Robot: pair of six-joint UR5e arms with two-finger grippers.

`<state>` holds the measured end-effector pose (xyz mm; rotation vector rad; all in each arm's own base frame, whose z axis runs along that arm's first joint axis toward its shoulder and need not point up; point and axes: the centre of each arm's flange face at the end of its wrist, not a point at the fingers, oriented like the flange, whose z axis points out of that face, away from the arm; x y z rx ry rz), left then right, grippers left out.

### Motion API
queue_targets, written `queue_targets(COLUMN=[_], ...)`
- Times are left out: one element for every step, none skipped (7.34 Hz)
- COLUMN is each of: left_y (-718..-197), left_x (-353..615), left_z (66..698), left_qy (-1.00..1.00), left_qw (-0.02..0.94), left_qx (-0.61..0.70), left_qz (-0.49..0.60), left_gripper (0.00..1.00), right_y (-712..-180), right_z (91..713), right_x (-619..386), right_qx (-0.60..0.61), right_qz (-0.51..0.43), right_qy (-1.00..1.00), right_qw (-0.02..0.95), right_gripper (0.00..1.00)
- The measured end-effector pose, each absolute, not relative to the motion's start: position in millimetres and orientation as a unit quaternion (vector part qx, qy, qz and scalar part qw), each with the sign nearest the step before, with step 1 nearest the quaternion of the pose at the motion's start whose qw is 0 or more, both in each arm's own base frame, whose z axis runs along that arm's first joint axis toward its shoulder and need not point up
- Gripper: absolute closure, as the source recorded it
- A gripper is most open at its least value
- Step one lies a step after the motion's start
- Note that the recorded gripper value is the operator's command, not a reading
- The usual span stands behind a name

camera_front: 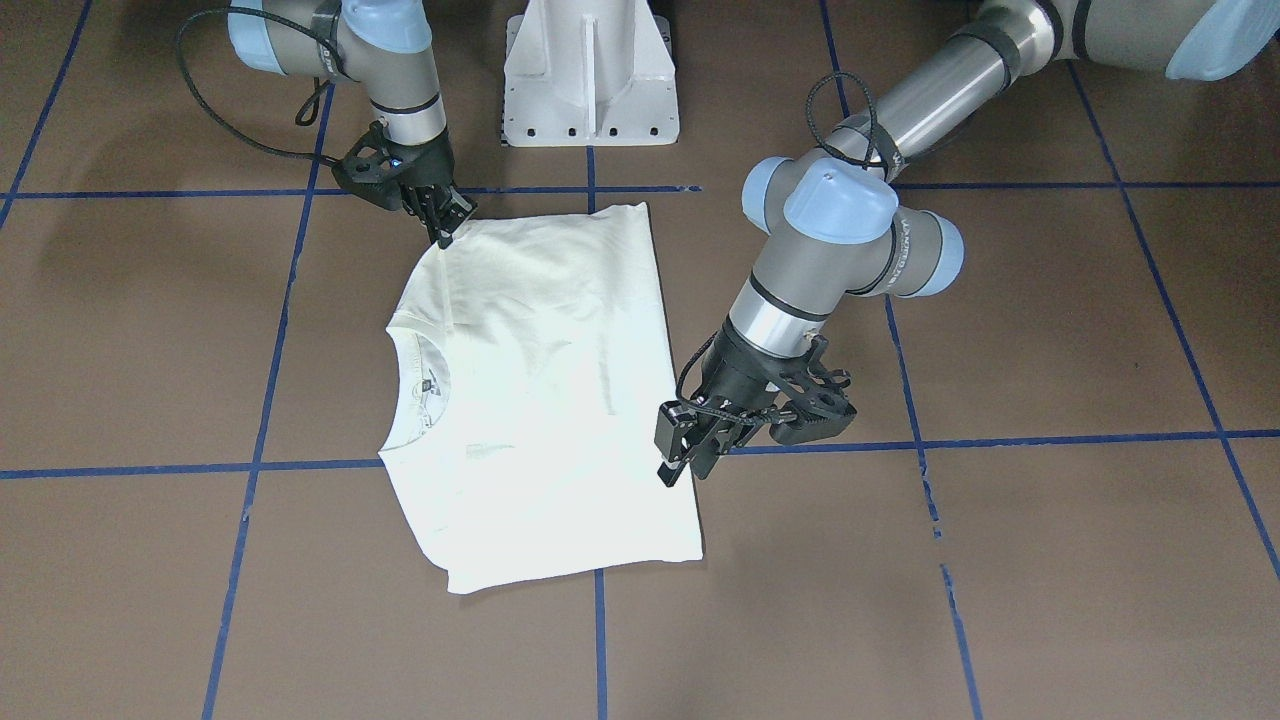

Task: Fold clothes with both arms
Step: 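Press the shirt edge near the collar with the right gripper while the left holds, then move both grippers to the shirt edge nearest the robot and grasp it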

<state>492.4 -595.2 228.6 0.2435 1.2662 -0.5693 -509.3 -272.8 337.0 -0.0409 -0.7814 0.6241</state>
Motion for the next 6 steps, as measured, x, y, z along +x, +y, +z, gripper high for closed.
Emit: queue_targets(left_y=[-591.8, -573.0, -534.7, -486.9, -439.5, -392.0], left_x=[489.5, 481.5, 473.6, 472.1, 477.3, 488.8], left_z=[229.0, 231.5, 233.7, 229.7, 221.5, 215.3], left_qy=[0.583, 0.587, 0.594, 0.597, 0.592, 0.583], left_qw=[0.761, 0.757, 0.752, 0.75, 0.753, 0.759], left_qx=[0.11, 0.097, 0.068, 0.033, 0.001, -0.028], left_qz=[-0.263, -0.269, -0.277, -0.283, -0.287, -0.29], left_gripper=[0.5, 0.5, 0.5, 0.49, 0.49, 0.48], right_y=[-272.4, -271.5, -268.4, -263.6, -259.0, -254.7], right_z=[334.8, 329.5, 322.9, 318.4, 315.1, 313.0], right_x=[-507.7, -502.7, -494.2, -483.3, -473.6, -468.5], right_qx=[-0.02, -0.021, -0.024, -0.031, -0.039, -0.046], right_qz=[0.299, 0.299, 0.297, 0.294, 0.29, 0.289], right_qy=[-0.377, -0.383, -0.39, -0.397, -0.401, -0.404], right_qw=[0.876, 0.874, 0.871, 0.869, 0.868, 0.867], right_gripper=[1.0, 1.0, 1.0, 1.0, 1.0, 1.0])
